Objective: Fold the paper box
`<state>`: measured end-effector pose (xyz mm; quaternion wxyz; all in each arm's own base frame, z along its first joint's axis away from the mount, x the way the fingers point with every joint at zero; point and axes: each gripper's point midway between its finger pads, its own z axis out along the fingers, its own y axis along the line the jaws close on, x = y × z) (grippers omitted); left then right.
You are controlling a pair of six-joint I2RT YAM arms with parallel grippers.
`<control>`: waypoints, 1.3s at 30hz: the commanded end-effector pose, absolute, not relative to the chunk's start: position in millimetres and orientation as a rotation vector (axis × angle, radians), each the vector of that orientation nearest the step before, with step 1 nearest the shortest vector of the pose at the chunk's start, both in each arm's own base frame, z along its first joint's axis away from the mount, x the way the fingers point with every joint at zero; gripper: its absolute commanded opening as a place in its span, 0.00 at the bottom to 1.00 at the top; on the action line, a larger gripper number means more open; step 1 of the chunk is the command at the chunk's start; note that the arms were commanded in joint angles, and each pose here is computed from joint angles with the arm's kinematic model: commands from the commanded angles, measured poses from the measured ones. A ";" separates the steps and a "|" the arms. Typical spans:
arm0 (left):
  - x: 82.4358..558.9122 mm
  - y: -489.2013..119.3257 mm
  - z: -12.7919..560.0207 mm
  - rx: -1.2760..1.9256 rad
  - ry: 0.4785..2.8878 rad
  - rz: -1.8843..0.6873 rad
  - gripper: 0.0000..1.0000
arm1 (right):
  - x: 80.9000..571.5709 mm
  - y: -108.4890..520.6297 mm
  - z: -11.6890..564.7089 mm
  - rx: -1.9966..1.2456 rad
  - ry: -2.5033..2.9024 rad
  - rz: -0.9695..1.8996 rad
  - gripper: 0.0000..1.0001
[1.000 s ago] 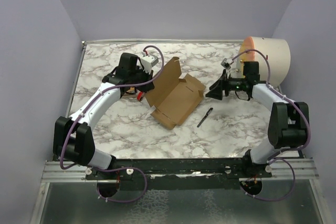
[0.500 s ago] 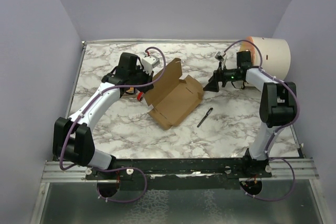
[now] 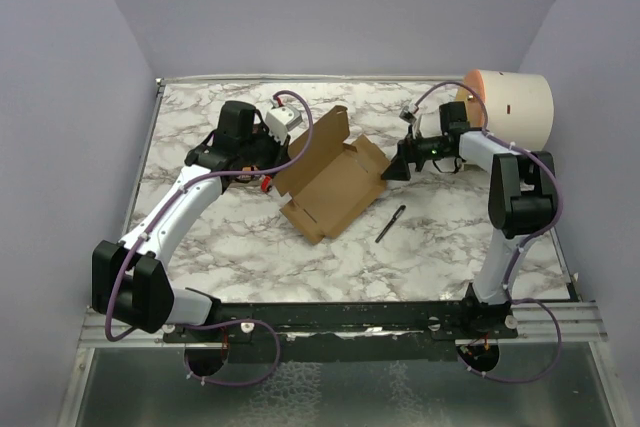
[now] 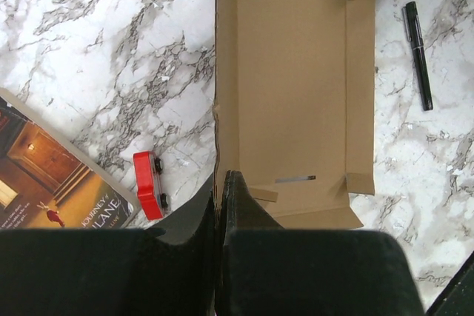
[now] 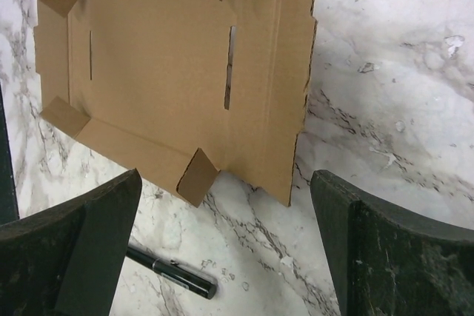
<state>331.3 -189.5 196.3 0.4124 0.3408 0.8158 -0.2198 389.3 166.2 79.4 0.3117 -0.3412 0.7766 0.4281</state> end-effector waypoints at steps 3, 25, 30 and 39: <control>325.5 -195.0 212.4 0.923 1.959 -0.573 0.00 | 407.9 170.5 84.6 -0.910 2.025 1.084 0.96; 314.2 -198.5 235.7 0.980 1.889 -0.574 0.00 | 410.0 188.5 100.9 -0.984 1.940 1.078 0.12; 313.3 -205.2 253.1 0.987 1.848 -0.597 0.00 | 399.4 191.6 125.6 -0.946 1.798 1.024 0.01; 310.9 -210.9 284.0 1.007 1.825 -0.537 0.00 | 397.8 210.4 134.0 -0.885 1.586 0.899 0.01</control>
